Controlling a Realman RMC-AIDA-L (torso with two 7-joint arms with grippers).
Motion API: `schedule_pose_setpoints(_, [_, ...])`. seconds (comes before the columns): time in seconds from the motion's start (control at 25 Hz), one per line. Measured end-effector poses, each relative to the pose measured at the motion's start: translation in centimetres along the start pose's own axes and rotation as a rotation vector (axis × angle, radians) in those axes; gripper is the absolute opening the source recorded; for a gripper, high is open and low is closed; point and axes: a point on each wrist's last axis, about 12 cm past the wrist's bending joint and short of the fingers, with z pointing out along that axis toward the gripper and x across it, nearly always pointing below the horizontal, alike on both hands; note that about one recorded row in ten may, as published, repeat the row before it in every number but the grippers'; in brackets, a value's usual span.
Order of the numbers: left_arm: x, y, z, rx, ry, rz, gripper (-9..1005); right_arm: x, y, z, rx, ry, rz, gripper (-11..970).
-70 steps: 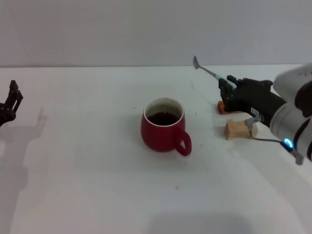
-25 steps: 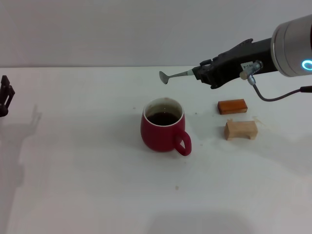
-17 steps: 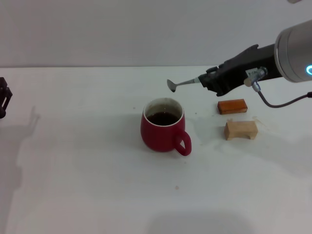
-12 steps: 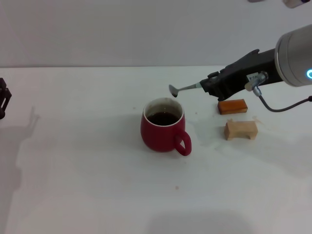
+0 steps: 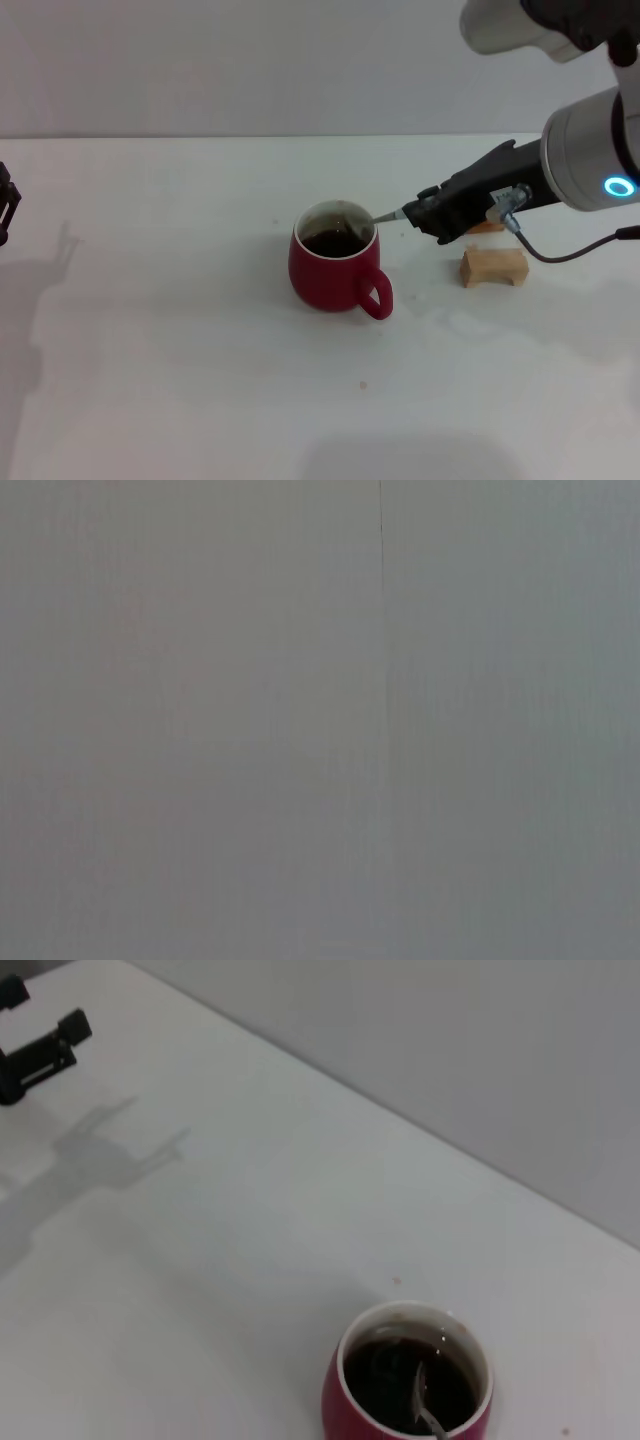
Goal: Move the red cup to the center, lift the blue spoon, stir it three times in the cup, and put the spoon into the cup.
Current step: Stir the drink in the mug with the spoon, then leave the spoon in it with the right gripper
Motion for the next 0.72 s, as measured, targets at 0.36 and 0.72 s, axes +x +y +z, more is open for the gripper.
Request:
schedule_pose_setpoints(0.36, [0.0, 0.0, -0.1, -0.001, 0.001, -0.001, 842, 0.1, -0.7, 1.3, 0.007, 0.016, 0.01, 131])
schedule_pose_setpoints(0.72, [0.0, -0.1, 0.0, 0.0, 0.0, -0.002, 842, -0.4, -0.7, 2.8, 0.0, 0.034, -0.015, 131])
